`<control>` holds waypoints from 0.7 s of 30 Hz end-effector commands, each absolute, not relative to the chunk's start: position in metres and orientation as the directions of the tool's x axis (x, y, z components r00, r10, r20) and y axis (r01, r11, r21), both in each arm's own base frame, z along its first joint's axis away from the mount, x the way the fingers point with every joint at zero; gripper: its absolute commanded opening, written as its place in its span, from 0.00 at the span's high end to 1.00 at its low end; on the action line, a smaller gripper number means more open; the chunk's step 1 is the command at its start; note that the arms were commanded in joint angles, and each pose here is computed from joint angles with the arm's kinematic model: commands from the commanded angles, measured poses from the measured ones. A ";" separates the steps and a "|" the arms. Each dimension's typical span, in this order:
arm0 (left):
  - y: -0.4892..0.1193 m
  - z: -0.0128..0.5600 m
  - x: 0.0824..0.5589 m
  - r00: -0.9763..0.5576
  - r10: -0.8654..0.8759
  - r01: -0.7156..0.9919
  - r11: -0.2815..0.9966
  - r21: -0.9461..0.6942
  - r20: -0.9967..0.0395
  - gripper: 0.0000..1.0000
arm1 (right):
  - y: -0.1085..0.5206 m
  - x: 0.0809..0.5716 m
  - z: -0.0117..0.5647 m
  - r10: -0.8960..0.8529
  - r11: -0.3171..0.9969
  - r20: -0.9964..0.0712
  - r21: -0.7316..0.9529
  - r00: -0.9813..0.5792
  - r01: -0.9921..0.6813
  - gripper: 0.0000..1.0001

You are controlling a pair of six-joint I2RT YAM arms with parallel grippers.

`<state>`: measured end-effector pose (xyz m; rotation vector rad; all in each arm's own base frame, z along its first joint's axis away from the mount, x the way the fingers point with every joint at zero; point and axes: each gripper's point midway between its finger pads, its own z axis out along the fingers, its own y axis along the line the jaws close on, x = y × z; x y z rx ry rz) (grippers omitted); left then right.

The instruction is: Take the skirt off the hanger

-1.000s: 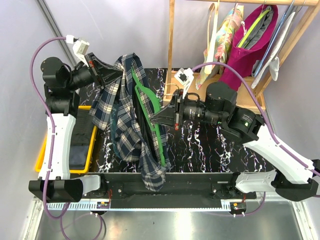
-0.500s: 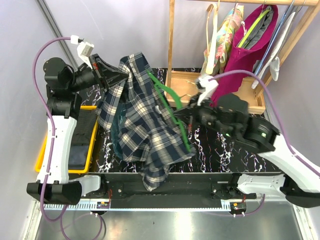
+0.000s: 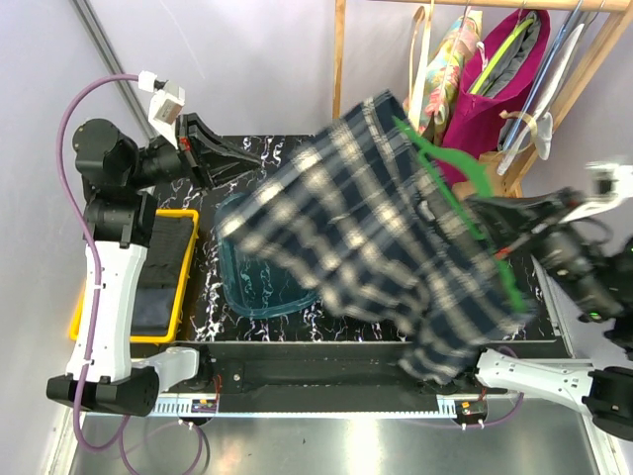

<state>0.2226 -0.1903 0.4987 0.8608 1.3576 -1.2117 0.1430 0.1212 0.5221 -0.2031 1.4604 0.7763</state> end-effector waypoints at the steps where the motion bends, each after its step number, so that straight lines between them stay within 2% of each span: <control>1: -0.189 0.514 0.194 -0.093 -0.123 0.975 0.189 -0.115 -0.988 0.87 | 0.081 0.138 0.600 0.571 0.708 -0.815 0.424 0.104 -0.565 1.00; 5: -0.190 0.500 0.194 -0.120 -0.121 0.970 0.196 -0.142 -0.985 0.84 | 0.119 0.146 0.602 0.557 0.672 -0.829 0.409 0.057 -0.617 1.00; 6: -0.190 0.498 0.195 -0.122 -0.124 0.968 0.203 -0.146 -0.985 0.76 | 0.132 0.149 0.597 0.538 0.664 -0.842 0.402 0.030 -0.630 1.00; 7: -0.190 0.496 0.196 -0.125 -0.124 0.968 0.204 -0.149 -0.984 0.18 | 0.160 0.155 0.587 0.499 0.649 -0.866 0.390 -0.022 -0.653 1.00; 8: -0.190 0.497 0.196 -0.123 -0.126 0.967 0.207 -0.147 -0.984 0.01 | 0.169 0.156 0.585 0.486 0.638 -0.873 0.389 -0.044 -0.665 1.00; 14: -0.184 0.496 0.212 -0.055 -0.114 0.952 0.292 -0.087 -0.992 0.01 | 0.208 0.151 0.572 0.426 0.564 -0.894 0.381 -0.137 -0.732 1.00; 18: -0.166 0.488 0.251 0.004 -0.094 0.911 0.410 -0.035 -0.996 0.01 | 0.212 0.142 0.577 0.425 0.522 -0.891 0.384 -0.158 -0.762 1.00; 21: -0.160 0.476 0.264 -0.026 -0.084 0.922 0.382 -0.057 -0.996 0.01 | 0.214 0.136 0.584 0.428 0.491 -0.888 0.385 -0.168 -0.781 1.00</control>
